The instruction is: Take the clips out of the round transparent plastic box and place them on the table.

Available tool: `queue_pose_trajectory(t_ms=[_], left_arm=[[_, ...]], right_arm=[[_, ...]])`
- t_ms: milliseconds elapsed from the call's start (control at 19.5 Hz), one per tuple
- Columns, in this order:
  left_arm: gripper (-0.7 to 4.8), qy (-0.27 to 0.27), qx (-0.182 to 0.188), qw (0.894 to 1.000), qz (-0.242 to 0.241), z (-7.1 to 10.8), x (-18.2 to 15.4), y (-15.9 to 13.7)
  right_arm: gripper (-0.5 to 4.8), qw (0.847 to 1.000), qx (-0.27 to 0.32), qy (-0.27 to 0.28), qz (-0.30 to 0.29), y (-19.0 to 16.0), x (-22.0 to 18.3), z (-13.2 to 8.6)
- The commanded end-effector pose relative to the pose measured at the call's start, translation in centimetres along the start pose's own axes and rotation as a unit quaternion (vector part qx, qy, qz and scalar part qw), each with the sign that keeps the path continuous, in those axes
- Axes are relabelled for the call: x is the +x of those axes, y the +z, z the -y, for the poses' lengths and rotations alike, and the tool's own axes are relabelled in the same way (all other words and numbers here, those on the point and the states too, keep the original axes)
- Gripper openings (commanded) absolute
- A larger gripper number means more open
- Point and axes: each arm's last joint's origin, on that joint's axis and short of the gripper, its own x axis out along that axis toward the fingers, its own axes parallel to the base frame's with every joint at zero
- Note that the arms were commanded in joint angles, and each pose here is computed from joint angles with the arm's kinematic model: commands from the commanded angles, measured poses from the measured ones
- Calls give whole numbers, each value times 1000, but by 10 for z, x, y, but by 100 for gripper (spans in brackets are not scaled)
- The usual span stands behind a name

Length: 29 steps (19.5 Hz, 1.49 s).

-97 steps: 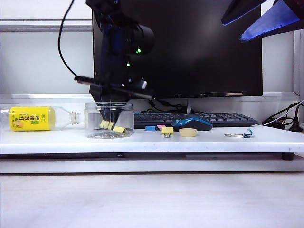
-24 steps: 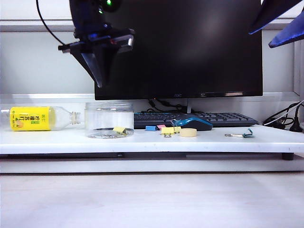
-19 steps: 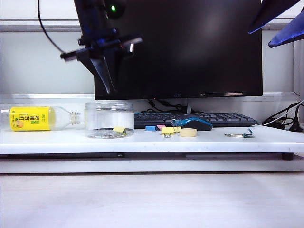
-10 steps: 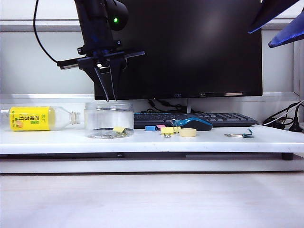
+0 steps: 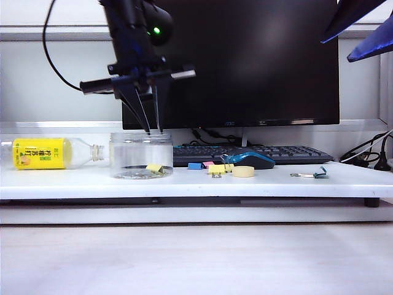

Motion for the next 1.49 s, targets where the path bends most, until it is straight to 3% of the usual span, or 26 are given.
queue_pose_trajectory(t_ms=[51, 1490], left_arm=[[90, 37, -7, 999, 24, 2, 4, -2], [94, 62, -22, 998, -21, 3, 54, 13]], right_arm=[[284, 1000, 1, 3, 1, 1, -2, -1], [284, 1000, 1, -5, 0, 1, -2, -1]])
